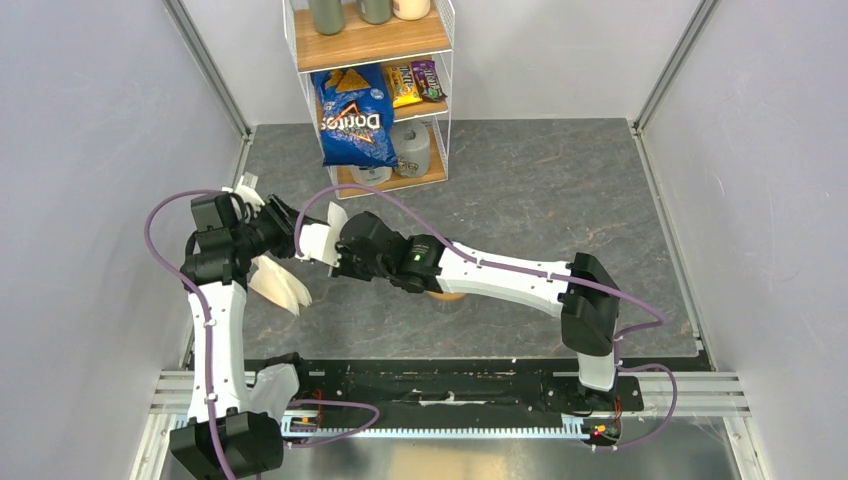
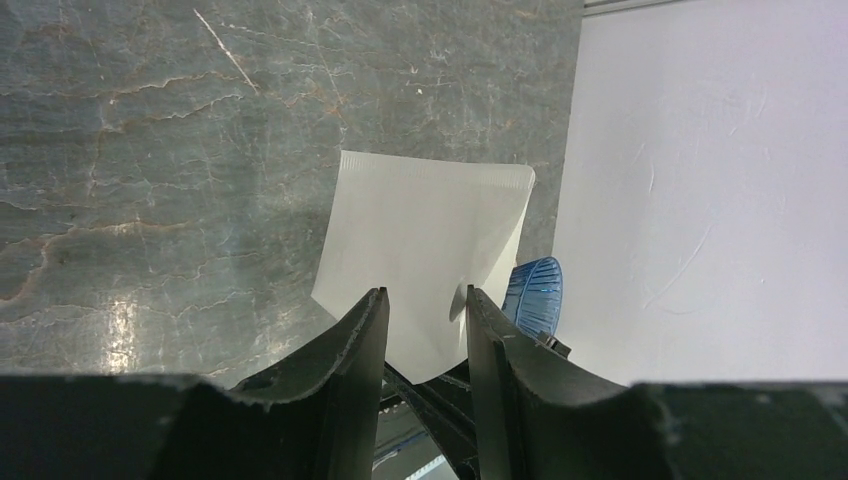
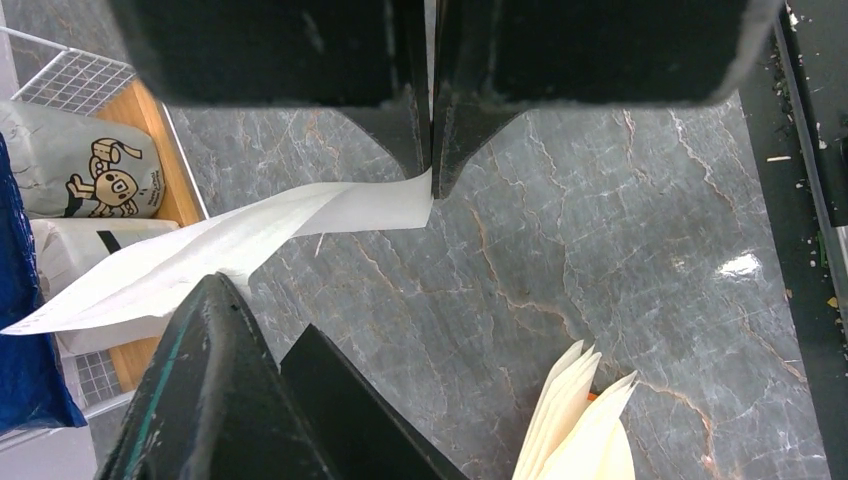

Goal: Place the coffee filter in the dripper

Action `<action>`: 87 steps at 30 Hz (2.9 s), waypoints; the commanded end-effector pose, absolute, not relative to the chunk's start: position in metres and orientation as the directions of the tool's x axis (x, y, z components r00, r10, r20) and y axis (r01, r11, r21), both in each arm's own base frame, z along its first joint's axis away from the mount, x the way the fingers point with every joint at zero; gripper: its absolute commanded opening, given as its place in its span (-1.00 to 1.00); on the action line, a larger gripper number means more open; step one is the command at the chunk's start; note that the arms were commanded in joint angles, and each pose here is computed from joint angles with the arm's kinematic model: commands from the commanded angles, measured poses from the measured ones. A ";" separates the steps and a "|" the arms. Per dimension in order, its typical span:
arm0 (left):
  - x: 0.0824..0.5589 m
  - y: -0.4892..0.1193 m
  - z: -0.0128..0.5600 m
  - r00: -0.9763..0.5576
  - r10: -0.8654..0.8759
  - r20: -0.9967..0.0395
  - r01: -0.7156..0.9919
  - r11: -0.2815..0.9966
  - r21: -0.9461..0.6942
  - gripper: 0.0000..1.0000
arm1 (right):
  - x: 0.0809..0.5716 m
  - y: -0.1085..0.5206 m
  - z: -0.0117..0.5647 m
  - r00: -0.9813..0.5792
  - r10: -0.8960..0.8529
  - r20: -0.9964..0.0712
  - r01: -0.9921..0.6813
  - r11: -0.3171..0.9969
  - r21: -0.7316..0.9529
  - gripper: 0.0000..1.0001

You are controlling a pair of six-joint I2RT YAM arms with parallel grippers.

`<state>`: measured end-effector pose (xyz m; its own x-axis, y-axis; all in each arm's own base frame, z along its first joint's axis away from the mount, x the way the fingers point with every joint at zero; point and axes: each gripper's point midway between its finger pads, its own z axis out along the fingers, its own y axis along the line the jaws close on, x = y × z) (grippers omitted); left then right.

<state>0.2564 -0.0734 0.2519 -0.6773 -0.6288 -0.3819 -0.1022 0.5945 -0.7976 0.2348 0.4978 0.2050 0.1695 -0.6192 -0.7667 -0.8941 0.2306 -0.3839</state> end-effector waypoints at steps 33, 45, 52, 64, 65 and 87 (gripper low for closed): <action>0.267 -0.084 0.259 -0.693 -0.514 -0.505 0.015 0.690 -0.723 -0.22 | 0.229 0.494 0.227 0.256 -0.570 -0.781 -0.921 0.102 -0.376 -1.00; 0.262 -0.098 0.255 -0.732 -0.416 -0.539 0.096 0.720 -0.687 -0.13 | 0.234 0.484 0.225 0.238 -0.574 -0.783 -0.934 0.086 -0.346 -1.00; 0.261 -0.090 0.246 -0.737 -0.414 -0.534 0.050 0.754 -0.654 -0.24 | 0.237 0.482 0.227 0.239 -0.573 -0.784 -0.930 0.096 -0.354 -1.00; 0.263 -0.081 0.245 -0.715 -0.454 -0.531 -0.013 0.769 -0.639 -0.35 | 0.252 0.475 0.227 0.220 -0.604 -0.766 -0.907 0.162 -0.389 -1.00; 0.264 -0.082 0.246 -0.715 -0.460 -0.527 -0.015 0.763 -0.646 -0.35 | 0.253 0.475 0.226 0.220 -0.607 -0.763 -0.905 0.165 -0.393 -1.00; 0.257 -0.085 0.302 -0.650 -0.562 -0.512 0.135 0.577 -0.805 0.10 | 0.281 0.438 0.229 0.095 -0.622 -0.777 -0.879 0.313 -0.358 -1.00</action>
